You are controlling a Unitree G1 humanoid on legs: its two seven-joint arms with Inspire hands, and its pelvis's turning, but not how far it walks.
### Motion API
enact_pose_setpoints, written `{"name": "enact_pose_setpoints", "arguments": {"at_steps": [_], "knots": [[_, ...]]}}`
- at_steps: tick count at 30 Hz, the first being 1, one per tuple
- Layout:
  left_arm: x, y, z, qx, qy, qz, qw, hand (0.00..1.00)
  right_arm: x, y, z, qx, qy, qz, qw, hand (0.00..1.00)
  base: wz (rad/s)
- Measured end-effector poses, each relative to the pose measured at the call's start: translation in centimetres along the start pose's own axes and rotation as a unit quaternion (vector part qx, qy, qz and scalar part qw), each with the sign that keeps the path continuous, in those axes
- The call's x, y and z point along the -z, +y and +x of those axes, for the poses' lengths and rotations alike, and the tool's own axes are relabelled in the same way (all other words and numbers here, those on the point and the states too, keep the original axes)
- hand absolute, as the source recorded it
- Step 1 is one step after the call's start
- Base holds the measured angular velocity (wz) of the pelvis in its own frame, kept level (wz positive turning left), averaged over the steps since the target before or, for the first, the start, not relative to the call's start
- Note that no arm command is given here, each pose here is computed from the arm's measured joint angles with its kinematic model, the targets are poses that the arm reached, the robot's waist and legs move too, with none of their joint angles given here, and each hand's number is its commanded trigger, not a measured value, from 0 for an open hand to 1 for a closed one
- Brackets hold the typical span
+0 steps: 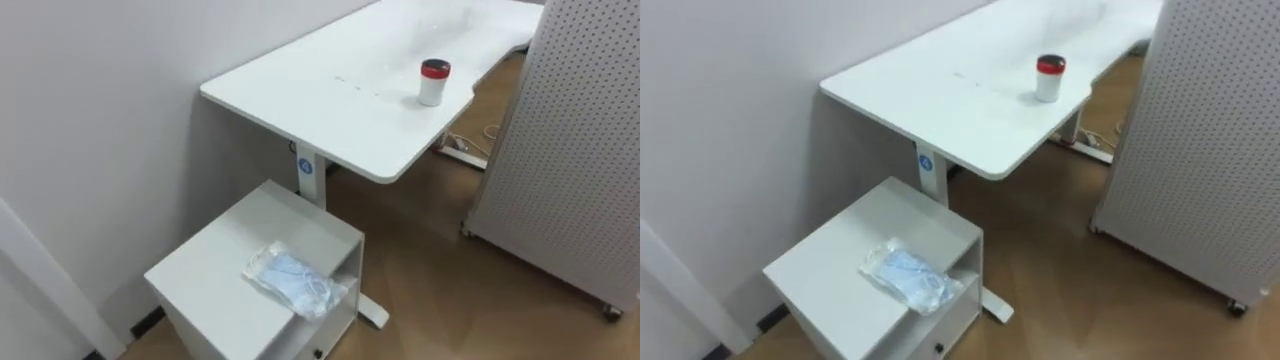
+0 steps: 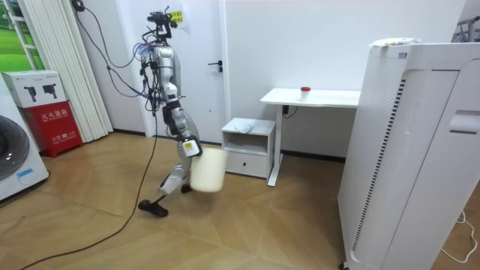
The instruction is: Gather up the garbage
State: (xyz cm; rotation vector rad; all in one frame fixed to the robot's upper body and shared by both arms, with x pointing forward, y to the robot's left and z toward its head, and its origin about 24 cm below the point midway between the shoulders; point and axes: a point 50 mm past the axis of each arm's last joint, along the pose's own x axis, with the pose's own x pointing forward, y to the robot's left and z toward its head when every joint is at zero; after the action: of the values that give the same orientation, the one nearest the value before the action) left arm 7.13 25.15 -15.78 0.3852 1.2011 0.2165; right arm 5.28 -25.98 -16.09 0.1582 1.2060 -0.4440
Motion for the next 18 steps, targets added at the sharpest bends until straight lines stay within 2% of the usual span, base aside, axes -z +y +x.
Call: {"name": "enact_pose_setpoints", "arguments": {"at_steps": [7,10,14,18], "knots": [[-5.4,0.3,0.1,-0.052,-0.114,-0.010,0.992,0.00,-2.3,2.2,0.3,-0.036,-0.037,-0.038,0.998,1.00,0.06],[-8.5,-0.4,-0.2,-0.060,-0.174,-0.011,0.983,0.00,-2.6,2.6,0.3,-0.043,-0.052,-0.046,0.997,1.00,0.28],[-12.7,-0.4,-1.0,-0.073,-0.257,0.000,0.964,0.00,-3.5,3.7,0.4,-0.065,-0.063,-0.064,0.994,1.00,0.30],[-15.9,0.1,-1.8,-0.105,-0.315,-0.009,0.943,0.00,-4.4,4.4,0.6,-0.081,-0.064,-0.095,0.990,1.00,0.01]]}}
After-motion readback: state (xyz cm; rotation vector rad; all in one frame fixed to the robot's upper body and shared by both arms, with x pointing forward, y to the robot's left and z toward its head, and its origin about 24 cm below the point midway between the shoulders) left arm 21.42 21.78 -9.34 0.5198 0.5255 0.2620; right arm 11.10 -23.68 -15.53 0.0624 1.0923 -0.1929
